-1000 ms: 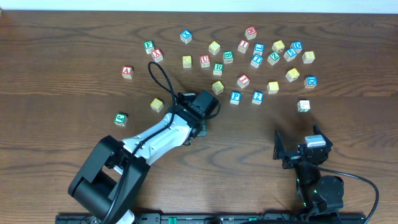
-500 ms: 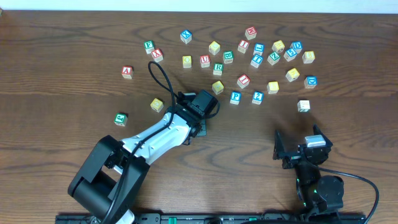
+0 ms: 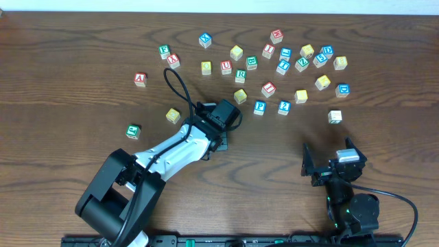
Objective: Spell out NEURIPS
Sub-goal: 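Lower the red U block to the right of the E block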
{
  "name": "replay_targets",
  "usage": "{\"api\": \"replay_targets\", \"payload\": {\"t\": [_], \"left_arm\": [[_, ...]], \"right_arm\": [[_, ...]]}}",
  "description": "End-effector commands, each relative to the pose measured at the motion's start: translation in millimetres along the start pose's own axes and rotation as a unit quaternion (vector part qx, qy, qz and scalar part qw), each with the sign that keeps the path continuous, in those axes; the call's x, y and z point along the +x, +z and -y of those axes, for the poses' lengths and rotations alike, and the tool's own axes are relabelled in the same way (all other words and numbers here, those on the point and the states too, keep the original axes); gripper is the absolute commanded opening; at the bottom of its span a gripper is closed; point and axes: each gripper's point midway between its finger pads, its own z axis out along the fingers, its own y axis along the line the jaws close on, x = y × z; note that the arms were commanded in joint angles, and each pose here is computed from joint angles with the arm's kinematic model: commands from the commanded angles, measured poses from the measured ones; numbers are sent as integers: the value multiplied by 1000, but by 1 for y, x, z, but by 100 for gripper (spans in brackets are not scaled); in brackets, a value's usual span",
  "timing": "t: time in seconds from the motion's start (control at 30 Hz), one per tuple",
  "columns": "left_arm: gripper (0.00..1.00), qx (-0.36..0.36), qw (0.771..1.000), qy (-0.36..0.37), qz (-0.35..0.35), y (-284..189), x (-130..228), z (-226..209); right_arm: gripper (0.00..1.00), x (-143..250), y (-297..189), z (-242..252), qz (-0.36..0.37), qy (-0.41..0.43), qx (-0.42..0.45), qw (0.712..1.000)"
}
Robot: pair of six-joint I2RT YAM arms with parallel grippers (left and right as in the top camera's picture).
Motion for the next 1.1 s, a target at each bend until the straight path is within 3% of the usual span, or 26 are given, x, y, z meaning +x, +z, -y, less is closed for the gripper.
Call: {"api": "replay_targets", "payload": {"t": [0.0, 0.43, 0.5, 1.07], "left_arm": [[34, -9, 1000, 9, -26, 9, 15, -8], [35, -6, 1000, 8, -22, 9, 13, -6], [46, -5, 1000, 8, -21, 9, 12, -6], [45, -3, 1000, 7, -18, 9, 11, -4]], "right_arm": [[99, 1, 0, 3, 0, -6, 6, 1000], [99, 1, 0, 3, 0, -6, 6, 1000], [99, 1, 0, 3, 0, -6, 6, 1000], [99, 1, 0, 3, 0, -6, 6, 1000]]}}
